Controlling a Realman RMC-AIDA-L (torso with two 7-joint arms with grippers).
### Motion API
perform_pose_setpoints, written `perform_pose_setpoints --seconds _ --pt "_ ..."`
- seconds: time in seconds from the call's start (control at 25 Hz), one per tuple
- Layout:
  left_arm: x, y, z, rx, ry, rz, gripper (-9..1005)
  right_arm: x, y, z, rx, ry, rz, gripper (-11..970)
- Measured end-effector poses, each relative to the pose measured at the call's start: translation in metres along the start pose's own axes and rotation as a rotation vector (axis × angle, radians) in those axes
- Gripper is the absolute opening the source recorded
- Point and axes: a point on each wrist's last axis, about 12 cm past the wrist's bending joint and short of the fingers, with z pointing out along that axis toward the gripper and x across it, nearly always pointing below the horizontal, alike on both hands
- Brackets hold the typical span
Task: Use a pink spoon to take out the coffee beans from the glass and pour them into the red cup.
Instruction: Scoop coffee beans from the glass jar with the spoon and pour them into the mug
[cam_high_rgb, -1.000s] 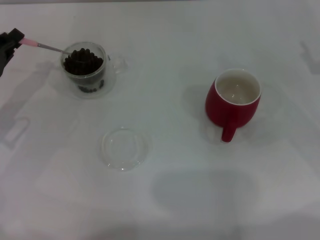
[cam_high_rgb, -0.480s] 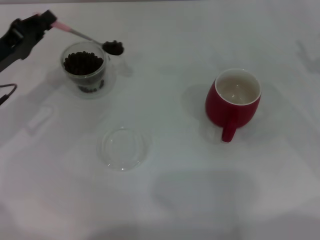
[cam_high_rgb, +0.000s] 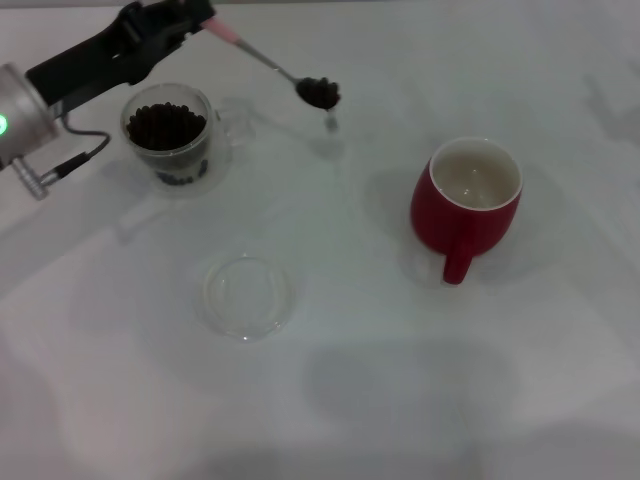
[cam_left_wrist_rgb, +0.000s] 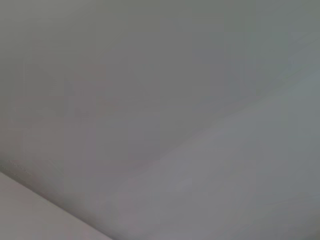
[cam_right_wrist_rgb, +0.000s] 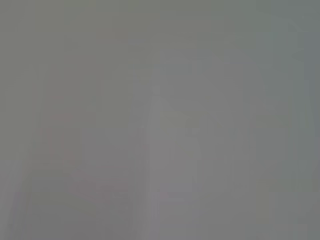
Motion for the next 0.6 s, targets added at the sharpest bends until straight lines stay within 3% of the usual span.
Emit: perform_pose_setpoints --seconds 0.6 --pt "0.006 -0.037 0.063 0.089 0.231 0.054 134 0.001 0.001 0.0 0.001 0.003 0.005 695"
